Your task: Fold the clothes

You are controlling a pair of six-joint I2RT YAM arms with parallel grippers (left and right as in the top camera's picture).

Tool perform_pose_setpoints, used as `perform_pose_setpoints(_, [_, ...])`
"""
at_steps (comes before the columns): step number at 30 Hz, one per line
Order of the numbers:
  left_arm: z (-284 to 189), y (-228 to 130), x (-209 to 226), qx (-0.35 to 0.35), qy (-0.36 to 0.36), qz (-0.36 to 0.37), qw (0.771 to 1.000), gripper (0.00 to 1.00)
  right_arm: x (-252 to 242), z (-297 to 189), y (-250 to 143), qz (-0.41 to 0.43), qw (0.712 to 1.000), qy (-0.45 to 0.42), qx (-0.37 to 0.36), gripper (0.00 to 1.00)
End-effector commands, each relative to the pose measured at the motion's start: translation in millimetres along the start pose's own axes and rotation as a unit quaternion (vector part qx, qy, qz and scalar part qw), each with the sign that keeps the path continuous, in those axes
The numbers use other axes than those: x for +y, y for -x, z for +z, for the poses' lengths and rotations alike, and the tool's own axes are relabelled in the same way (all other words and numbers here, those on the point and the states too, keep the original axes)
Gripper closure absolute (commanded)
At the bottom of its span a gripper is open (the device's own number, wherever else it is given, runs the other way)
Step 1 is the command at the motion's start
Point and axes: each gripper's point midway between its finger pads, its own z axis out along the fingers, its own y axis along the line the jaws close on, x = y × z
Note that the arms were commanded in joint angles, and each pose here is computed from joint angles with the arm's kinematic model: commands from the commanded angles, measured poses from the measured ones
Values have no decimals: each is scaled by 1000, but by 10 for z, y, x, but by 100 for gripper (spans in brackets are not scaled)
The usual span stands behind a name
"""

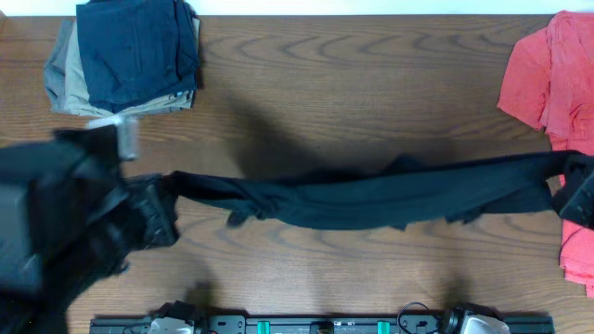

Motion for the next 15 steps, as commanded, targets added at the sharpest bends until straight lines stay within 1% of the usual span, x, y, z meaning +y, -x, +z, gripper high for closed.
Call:
perform_pose_setpoints(1, [-11, 50, 63, -9, 21, 9, 1000, 94, 54, 0, 73, -2, 1000, 13, -10, 99])
perform_pose_setpoints(5, [351, 201, 101, 20, 47, 9, 999, 94, 70, 220, 234, 3, 1000, 12, -3, 99])
perform_pose_setpoints(8, [822, 426, 78, 44, 57, 11, 997, 94, 80, 523, 408, 10, 1000, 10, 8, 99])
perform_pose_setpoints(11, [1379, 804, 42, 32, 56, 19, 998, 94, 166, 896, 680, 10, 1000, 29, 3, 99])
perform_pose_setpoints(13, [1766, 1155, 62, 2, 53, 27, 998, 94, 296, 1184, 934, 5, 998, 63, -14, 99])
perform_pose_setpoints(15, [2003, 1476, 109, -31, 51, 40, 997, 94, 423, 1372, 1109, 0, 995, 98, -27, 99])
